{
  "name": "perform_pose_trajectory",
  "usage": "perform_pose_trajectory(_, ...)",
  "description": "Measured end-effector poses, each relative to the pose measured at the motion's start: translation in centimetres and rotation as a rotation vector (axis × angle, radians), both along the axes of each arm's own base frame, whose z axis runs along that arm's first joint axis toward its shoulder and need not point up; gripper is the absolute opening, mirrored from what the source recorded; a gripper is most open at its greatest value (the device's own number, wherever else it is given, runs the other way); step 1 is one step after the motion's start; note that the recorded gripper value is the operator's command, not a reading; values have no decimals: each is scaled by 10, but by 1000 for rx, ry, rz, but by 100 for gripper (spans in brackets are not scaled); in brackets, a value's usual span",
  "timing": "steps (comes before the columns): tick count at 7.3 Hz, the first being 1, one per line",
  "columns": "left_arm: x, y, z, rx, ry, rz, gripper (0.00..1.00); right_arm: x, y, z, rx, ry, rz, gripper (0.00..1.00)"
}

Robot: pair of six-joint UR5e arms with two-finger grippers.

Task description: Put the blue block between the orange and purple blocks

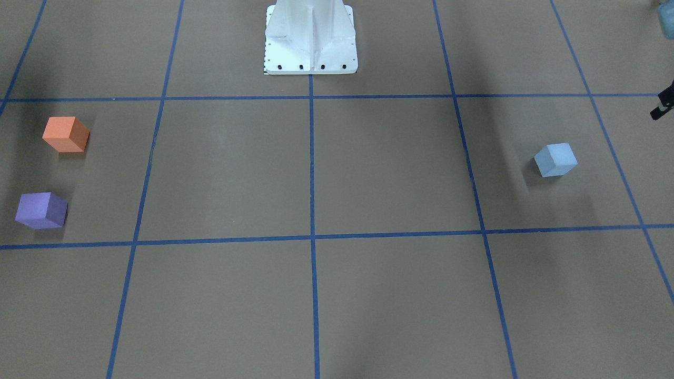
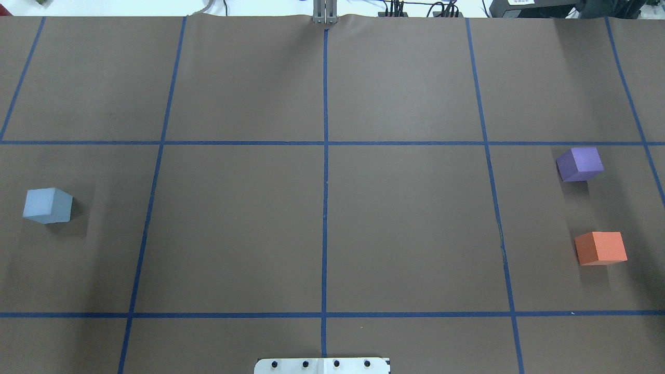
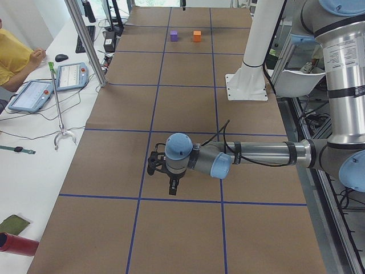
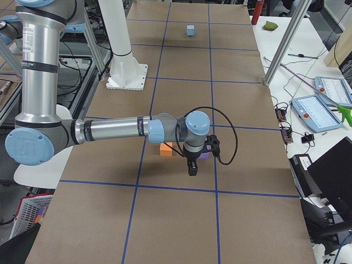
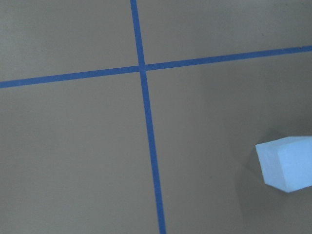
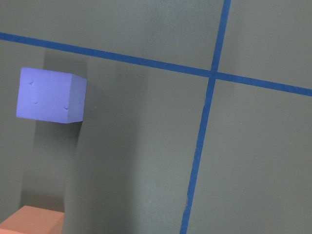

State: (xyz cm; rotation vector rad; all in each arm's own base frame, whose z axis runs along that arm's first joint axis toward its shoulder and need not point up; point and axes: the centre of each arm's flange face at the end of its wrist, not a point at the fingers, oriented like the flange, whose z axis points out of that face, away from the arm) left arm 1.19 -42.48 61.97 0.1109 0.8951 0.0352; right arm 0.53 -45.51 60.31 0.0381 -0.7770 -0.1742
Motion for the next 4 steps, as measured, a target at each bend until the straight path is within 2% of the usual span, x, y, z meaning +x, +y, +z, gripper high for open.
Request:
perform_pose_trajectory(2,65,-19,-27,-56,27,12,100,-2,0,0,0,-1,-5,100)
perform_pose_trajectory(4,105,-27,-40,-147,47,-8,100,-5,0,0,-1,-2,-10,100)
